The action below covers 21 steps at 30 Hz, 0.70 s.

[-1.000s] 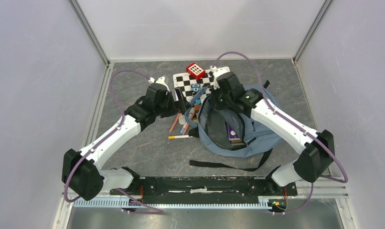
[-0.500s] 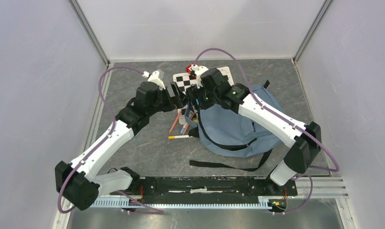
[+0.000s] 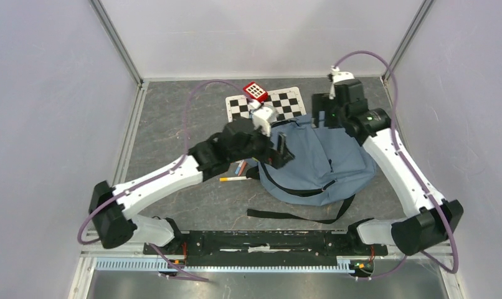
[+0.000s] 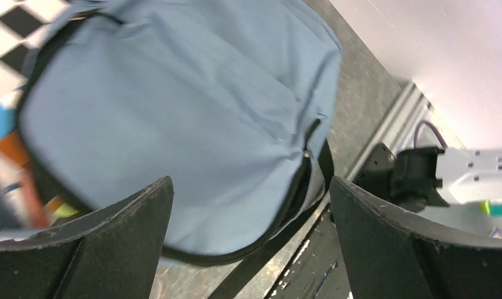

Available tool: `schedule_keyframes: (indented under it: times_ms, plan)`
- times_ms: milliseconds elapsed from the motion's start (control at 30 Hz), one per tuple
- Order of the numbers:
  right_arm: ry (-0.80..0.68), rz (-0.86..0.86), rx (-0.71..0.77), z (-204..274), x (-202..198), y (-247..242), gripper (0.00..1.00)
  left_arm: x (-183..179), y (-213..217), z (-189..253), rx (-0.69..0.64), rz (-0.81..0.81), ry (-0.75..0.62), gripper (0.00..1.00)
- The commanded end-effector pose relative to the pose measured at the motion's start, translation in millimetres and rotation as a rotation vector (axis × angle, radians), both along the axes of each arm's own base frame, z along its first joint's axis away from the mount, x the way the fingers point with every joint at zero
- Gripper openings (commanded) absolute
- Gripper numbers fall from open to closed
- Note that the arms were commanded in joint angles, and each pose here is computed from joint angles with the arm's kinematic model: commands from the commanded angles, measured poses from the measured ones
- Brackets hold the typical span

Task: Pack the student bag
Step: Place the book in the student bag, then zip the student bag at the center of the board.

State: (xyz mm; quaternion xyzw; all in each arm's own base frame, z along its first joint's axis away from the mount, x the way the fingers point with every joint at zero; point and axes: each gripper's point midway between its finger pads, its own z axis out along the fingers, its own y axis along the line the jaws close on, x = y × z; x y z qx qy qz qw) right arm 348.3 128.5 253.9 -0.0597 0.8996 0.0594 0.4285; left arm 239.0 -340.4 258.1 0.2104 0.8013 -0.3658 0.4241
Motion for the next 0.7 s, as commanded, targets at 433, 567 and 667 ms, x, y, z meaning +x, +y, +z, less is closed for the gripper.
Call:
schedule_keyframes:
  times_ms: [433, 567, 667]
  plan:
    - [-0.135, -0.341, 0.014, -1, -58, -109, 0.89, -112, -186, -79, 0.139, -0.461, -0.112, 0.79]
    - [-0.225, -0.322, 0.018, 16, -70, -113, 0.89, -95, -196, -102, 0.151, -0.361, -0.124, 0.76]
    - [-0.249, -0.318, 0.025, 11, -78, -114, 0.88, -77, -204, -108, 0.142, -0.277, -0.165, 0.75]
